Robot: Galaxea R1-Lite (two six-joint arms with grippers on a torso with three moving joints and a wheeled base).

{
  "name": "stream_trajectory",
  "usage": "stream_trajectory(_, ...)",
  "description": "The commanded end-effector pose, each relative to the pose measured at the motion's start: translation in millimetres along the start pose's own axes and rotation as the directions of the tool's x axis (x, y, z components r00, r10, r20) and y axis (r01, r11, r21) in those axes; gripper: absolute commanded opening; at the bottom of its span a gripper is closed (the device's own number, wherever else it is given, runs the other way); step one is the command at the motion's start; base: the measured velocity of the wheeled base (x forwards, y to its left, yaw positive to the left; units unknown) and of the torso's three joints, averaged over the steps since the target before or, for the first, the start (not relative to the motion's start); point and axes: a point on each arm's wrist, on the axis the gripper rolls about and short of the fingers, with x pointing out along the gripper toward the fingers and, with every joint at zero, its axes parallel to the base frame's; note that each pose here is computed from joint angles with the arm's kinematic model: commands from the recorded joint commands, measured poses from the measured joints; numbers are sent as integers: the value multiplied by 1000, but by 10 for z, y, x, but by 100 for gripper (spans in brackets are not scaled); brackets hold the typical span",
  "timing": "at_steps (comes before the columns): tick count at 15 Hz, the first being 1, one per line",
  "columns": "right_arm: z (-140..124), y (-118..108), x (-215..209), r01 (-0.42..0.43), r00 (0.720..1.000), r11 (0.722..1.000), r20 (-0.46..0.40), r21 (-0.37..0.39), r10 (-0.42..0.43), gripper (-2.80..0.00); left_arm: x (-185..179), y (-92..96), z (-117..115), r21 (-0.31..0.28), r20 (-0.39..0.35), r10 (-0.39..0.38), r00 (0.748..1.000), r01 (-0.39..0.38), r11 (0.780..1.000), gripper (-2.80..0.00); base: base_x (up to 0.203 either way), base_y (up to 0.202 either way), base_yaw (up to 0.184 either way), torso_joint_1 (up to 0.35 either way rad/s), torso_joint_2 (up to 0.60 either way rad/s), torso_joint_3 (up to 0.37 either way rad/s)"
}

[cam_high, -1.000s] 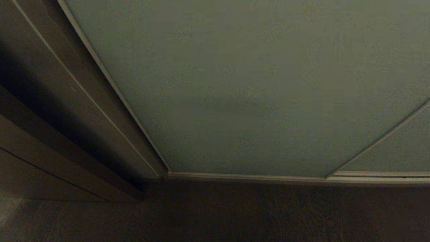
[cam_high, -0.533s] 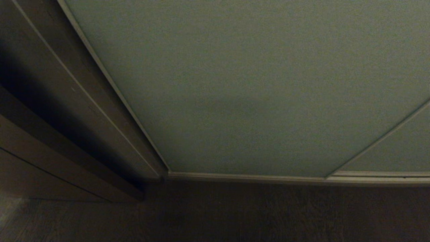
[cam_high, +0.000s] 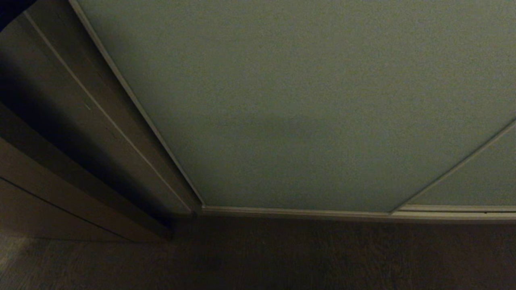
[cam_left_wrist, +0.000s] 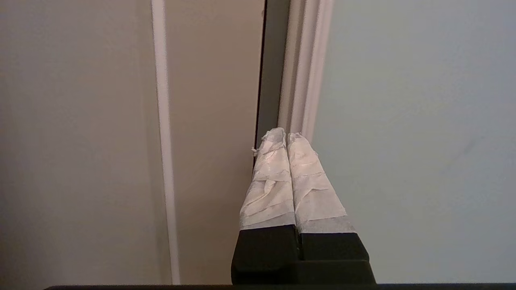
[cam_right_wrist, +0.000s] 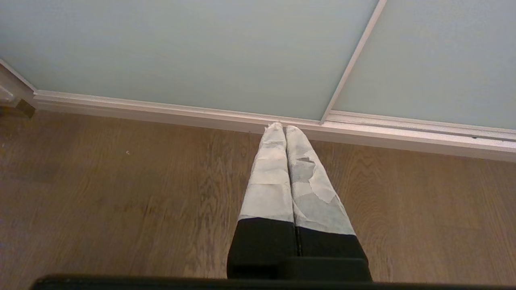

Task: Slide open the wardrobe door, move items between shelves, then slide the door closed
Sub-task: Open the door

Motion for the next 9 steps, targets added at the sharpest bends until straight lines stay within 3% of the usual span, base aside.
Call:
stream_trajectory(1,0,0,1,-1,1000,1000,-2,0,1,-280,43,-4,18,-1,0,10,1000,-10,1000,-280,0,0,0,0,0,0)
stream_trajectory(5,0,0,1,-1,1000,1000,-2,0,1,-280,73,4,32,0,7,62,998,-62,998,-280,0,0,0,0,0,0)
stream_trajectory(9,1,0,1,-1,1000,1000,0,0,1,-280,151,-5,-62,-4,-9,59,998,-59,998,-280,0,0,0,0,0,0)
